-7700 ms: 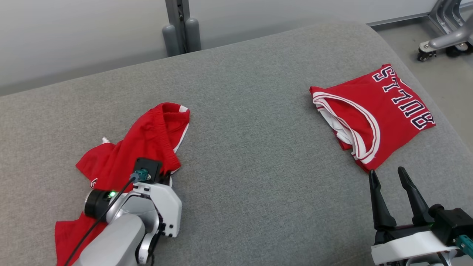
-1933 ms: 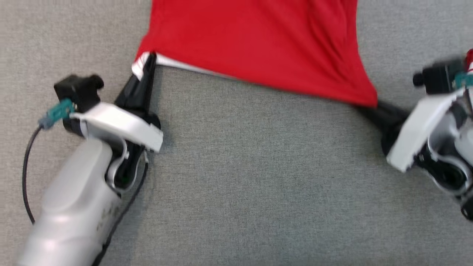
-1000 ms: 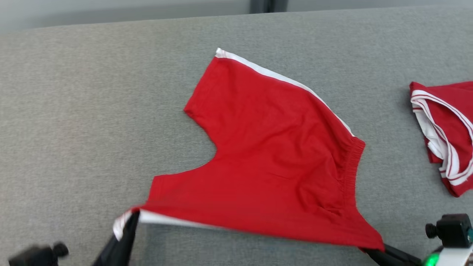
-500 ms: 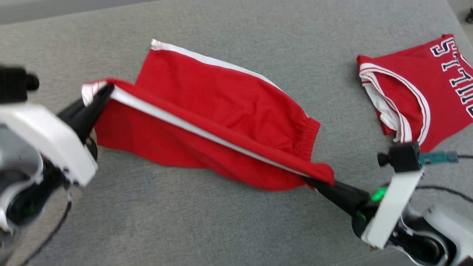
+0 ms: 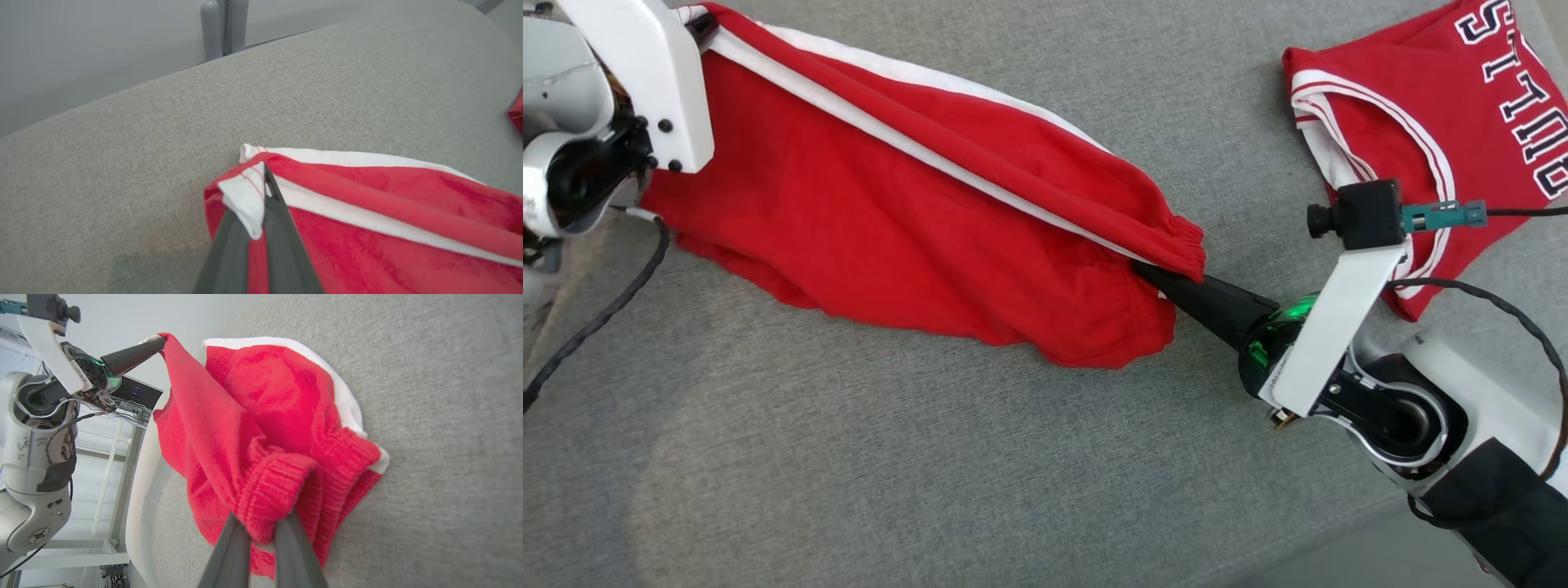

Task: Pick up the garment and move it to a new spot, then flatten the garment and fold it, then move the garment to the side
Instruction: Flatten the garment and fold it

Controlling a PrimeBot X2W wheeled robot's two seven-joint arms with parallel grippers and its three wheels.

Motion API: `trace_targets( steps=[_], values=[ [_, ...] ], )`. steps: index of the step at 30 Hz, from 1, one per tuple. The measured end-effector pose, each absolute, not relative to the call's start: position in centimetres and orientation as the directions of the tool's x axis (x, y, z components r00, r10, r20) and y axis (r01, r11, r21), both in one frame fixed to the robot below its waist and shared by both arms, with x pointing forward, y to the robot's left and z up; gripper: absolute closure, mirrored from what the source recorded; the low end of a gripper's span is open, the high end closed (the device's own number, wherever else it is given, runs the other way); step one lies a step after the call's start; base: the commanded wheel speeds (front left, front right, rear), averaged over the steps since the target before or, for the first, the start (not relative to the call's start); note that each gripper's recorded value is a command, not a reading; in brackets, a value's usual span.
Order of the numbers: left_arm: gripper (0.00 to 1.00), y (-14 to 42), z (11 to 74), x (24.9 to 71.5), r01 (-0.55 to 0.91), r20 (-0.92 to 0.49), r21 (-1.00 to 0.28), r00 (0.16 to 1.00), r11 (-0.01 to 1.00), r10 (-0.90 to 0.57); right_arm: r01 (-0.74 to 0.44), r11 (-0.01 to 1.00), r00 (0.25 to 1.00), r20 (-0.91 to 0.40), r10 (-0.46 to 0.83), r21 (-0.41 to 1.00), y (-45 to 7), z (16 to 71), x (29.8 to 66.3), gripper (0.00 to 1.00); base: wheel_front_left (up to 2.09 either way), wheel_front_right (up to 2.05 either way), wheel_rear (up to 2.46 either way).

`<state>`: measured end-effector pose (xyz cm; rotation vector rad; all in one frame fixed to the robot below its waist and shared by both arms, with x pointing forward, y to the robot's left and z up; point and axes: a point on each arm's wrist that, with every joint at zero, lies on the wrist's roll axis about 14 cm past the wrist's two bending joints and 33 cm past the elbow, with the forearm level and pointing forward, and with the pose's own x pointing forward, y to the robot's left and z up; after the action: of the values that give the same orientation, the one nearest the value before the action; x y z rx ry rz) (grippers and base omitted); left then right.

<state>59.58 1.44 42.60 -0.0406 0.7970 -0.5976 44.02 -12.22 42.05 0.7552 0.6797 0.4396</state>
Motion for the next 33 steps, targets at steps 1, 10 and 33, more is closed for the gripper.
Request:
trace_targets(
  steps=[1,10,33],
  values=[
    [1.00,1.1,42.0,59.8,0.489,-0.669,-0.251,0.536,0.836,-0.514,-0.117,0.656,0.707,-0.401,0.582,0.745,-12.3,41.9,44.1,1.00,0.00,0.00,0.00],
    [1.00,0.4,40.6,61.3,0.487,-0.682,-0.228,0.538,0.843,-0.496,-0.076,0.673,0.768,-0.388,0.510,0.736,-13.8,41.7,45.2,0.90,0.00,0.00,0.00],
    [0.00,4.5,47.5,57.9,0.400,-0.298,-0.274,0.829,0.875,-0.473,-0.125,0.983,0.986,-0.096,0.138,0.133,-26.5,49.2,44.0,0.00,0.00,0.00,0.00]
  ],
)
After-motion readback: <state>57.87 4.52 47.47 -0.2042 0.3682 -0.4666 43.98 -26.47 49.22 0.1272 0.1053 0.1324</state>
